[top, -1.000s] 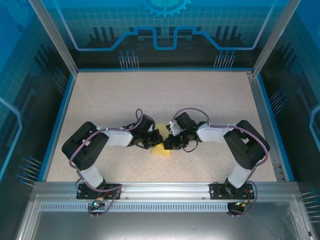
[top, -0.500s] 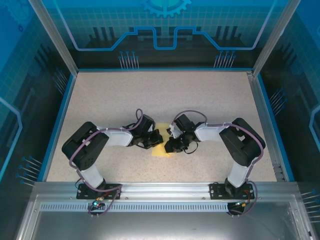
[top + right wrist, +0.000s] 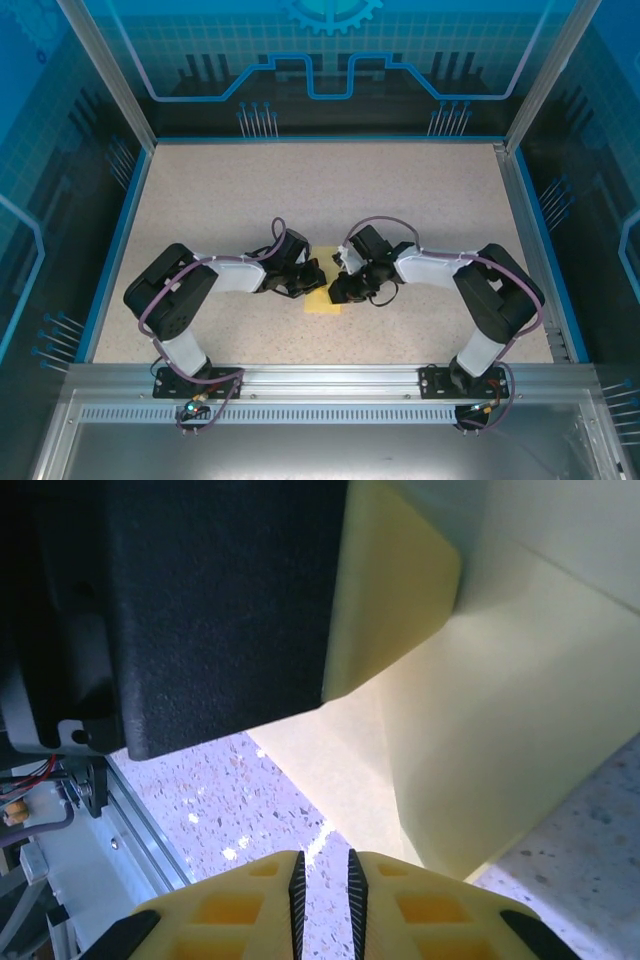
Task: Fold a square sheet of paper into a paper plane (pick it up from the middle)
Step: Fold the triangle a second time at the center of the table.
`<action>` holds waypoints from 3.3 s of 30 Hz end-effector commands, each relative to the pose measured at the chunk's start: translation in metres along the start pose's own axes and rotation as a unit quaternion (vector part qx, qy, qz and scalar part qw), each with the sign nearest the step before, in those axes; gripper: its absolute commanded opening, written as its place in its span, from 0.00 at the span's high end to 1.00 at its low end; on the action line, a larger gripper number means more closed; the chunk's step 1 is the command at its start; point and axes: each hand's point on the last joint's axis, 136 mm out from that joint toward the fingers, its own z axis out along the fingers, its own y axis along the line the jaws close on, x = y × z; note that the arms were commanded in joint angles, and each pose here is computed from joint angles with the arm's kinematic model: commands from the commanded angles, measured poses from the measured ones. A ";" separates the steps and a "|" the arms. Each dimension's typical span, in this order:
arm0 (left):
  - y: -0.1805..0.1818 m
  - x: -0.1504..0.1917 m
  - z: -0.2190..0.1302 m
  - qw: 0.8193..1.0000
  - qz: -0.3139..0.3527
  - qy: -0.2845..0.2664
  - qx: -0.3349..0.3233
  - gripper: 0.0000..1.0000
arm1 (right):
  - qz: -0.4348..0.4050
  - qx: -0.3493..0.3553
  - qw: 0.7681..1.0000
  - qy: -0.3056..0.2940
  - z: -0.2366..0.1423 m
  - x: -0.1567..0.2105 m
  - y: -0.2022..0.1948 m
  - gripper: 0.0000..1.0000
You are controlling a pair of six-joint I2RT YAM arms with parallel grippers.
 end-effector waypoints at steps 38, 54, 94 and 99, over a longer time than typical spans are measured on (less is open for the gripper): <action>0.034 0.013 0.006 0.998 -0.008 0.017 -0.063 1.00 | 0.041 0.014 0.999 -0.004 -0.010 0.025 -0.007 0.85; 0.029 0.011 0.004 0.998 0.000 0.015 -0.054 1.00 | 0.099 0.065 0.992 0.043 0.035 0.032 -0.050 0.92; 0.040 -0.011 -0.004 0.999 -0.006 -0.037 -0.036 0.90 | 0.117 0.102 0.986 0.056 0.032 0.046 -0.067 1.00; 0.033 -0.020 -0.009 0.998 0.011 -0.050 -0.021 0.88 | 0.117 0.103 0.986 0.056 0.032 0.046 -0.068 1.00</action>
